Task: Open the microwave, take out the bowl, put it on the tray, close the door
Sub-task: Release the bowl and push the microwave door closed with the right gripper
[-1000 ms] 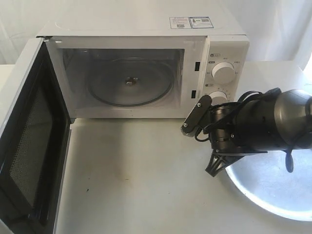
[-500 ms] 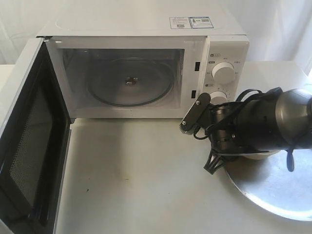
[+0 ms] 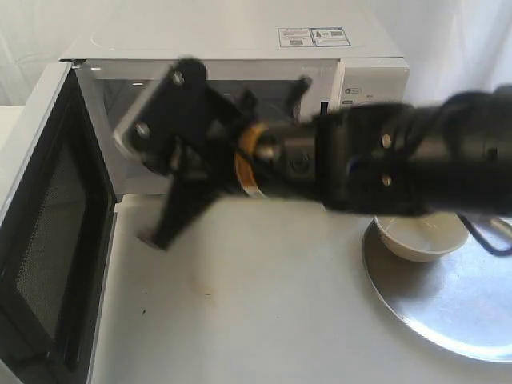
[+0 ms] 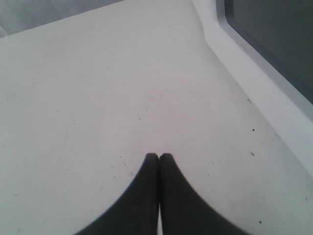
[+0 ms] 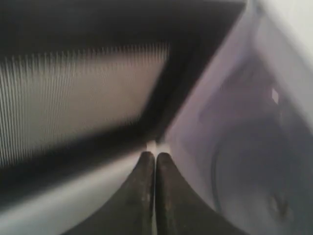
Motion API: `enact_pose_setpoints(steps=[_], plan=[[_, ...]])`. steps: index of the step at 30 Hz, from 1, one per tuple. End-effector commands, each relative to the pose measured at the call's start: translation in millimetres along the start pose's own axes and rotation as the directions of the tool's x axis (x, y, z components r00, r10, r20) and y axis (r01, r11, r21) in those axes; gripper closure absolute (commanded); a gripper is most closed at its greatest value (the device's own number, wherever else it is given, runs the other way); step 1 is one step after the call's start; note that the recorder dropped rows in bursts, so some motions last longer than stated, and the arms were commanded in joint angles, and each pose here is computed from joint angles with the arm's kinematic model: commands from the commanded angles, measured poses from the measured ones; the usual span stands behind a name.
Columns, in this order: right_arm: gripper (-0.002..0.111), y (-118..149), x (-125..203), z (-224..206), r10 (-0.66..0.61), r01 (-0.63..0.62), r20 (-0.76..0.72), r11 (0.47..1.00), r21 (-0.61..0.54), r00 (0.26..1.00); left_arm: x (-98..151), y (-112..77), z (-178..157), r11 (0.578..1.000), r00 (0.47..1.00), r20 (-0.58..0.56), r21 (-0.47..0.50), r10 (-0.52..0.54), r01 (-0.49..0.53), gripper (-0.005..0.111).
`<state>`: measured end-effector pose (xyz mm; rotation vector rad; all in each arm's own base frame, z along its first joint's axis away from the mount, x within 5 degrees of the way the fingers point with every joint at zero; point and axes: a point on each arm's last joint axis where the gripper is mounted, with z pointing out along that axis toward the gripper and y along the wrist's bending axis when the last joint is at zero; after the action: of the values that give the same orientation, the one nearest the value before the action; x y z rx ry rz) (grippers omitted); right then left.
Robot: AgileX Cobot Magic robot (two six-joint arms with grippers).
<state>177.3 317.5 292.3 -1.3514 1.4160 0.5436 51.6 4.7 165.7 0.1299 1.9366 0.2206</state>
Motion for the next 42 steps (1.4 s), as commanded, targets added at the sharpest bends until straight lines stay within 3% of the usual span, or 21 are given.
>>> enact_pose_setpoints(steps=[1, 6, 8, 10, 14, 16, 18, 25, 28, 32, 36, 42], plan=[[0.108, -1.3, -77.1, 5.6, 0.071, -0.056, 0.304, 0.997, -0.058, 0.950, -0.7, -0.3, -0.4, 1.000, 1.000, 0.003, 0.006, -0.010, 0.010, 0.107], [0.108, 30.0, -127.0, 34.5, -0.090, 0.166, 0.520, 0.981, -0.100, 0.850, -0.7, -0.3, -0.4, 1.000, 1.000, 0.003, 0.006, -0.010, 0.010, 0.107], [0.108, 50.5, -131.6, 54.3, -0.252, 0.327, 0.546, 0.944, -0.043, 0.799, -0.7, -0.3, -0.4, 1.000, 1.000, 0.003, 0.006, -0.010, 0.010, 0.107], [0.108, 72.6, -129.4, 72.9, -0.448, 0.514, 0.554, 0.857, 0.041, 0.702, -0.7, -0.3, -0.4, 1.000, 1.000, 0.003, 0.006, -0.010, 0.010, 0.107], [0.108, 106.3, -106.3, 111.2, -0.760, 0.793, 0.450, 0.587, 0.162, 0.470, -0.7, -0.3, -0.4, 1.000, 1.000, 0.003, 0.006, -0.010, 0.010, 0.107], [0.108, 112.5, -92.3, 124.5, -0.844, 0.866, 0.349, 0.478, 0.144, 0.408, -0.7, -0.3, -0.4, 1.000, 1.000, 0.003, 0.006, -0.010, 0.010, 0.107], [0.108, 107.1, -83.7, 129.0, -0.889, 0.900, 0.237, 0.424, 0.102, 0.392, -0.7, -0.3, -0.4, 1.000, 1.000, 0.003, 0.006, -0.010, 0.010, 0.107], [0.108, 50.5, -77.1, 116.4, -0.901, 0.904, -0.073, 0.427, 0.031, 0.428, -0.7, -0.3, -0.4, 1.000, 1.000, 0.003, 0.006, -0.010, 0.010, 0.107], [0.108, 17.2, -65.1, 103.8, -0.871, 0.910, -0.312, 0.412, -0.049, 0.378, -0.7, -0.3, -0.4, 1.000, 1.000, 0.003, 0.006, -0.010, 0.010, 0.107], [0.108, -23.5, -45.3, 88.8, -0.742, 0.888, -0.592, 0.451, -0.093, 0.315, -0.7, -0.3, -0.4, 1.000, 1.000, 0.003, 0.006, -0.010, 0.010, 0.107], [0.108, -53.7, -35.9, 77.3, -0.555, 0.853, -0.744, 0.520, 0.039, 0.372, -0.7, -0.3, -0.4, 1.000, 1.000, 0.003, 0.006, -0.010, 0.010, 0.107], [0.108, -91.8, -28.0, 63.6, -0.338, 0.803, -0.802, 0.533, 0.268, 0.492, -0.7, -0.3, -0.4, 1.000, 1.000, 0.003, 0.006, -0.010, 0.010, 0.107]])
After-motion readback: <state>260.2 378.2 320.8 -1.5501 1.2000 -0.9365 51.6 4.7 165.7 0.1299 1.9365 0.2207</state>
